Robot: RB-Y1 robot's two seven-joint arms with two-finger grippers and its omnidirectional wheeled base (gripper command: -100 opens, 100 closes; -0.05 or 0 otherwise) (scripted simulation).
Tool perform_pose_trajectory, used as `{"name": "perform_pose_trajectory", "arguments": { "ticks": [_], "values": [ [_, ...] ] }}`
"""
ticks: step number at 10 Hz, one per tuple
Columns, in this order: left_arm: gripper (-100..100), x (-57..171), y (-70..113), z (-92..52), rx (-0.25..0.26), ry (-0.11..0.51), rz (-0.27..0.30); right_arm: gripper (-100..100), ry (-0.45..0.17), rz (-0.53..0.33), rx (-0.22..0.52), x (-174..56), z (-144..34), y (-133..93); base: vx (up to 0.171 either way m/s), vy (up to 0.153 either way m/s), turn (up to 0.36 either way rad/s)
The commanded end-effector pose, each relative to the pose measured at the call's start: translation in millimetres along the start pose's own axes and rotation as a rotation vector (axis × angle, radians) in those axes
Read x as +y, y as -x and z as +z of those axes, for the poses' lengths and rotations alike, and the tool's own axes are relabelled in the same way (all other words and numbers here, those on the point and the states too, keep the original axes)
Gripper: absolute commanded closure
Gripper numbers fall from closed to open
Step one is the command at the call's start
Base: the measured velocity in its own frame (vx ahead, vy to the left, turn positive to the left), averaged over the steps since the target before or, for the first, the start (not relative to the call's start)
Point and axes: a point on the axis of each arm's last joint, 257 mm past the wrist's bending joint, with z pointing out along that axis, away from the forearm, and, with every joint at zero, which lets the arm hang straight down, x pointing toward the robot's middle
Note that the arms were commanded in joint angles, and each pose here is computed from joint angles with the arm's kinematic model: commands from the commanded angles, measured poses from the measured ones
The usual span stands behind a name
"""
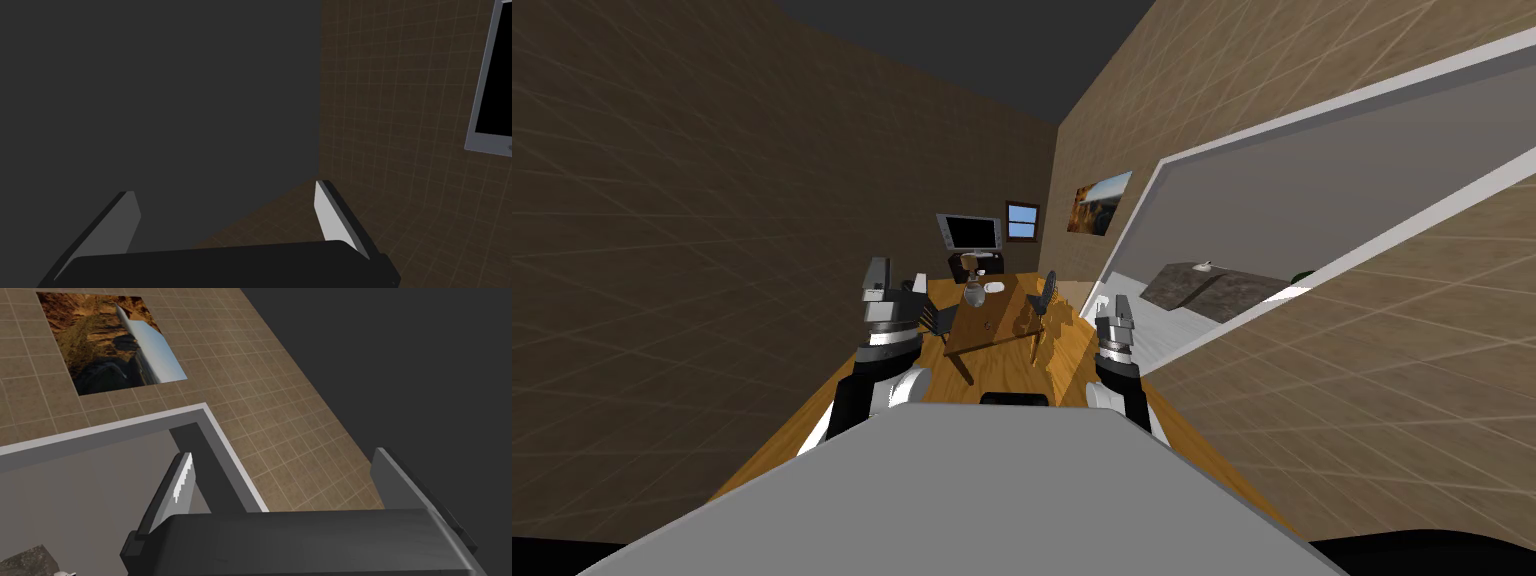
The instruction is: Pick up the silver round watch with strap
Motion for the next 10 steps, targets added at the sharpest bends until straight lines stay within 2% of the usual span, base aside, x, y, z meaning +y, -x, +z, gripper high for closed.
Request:
{"name": "perform_pose_trajectory", "arguments": {
  "ticks": [1, 2, 5, 10],
  "values": [
    [-100, 10.6, -5.8, -1.0, 0.035, 0.025, 0.028, 0, 0.0, 0.0, 0.0, 0.0, 0.0, 0.0, 0.006, 0.003, -0.076],
    [-100, 25.3, -11.3, -2.8, 0.068, 0.059, 0.066, 0, 0.0, 0.0, 0.0, 0.0, 0.0, 0.0, 0.019, 0.014, -0.158],
    [-100, 54.4, -18.9, -6.9, 0.119, 0.124, 0.145, 0, 0.0, 0.0, 0.0, 0.0, 0.0, 0.0, 0.017, 0.022, -0.106],
    [-100, 113.9, -26.4, -18.5, 0.203, 0.254, 0.319, 0, 0.0, 0.0, 0.0, 0.0, 0.0, 0.0, 0.009, 0.038, -0.134]
  ]
}}
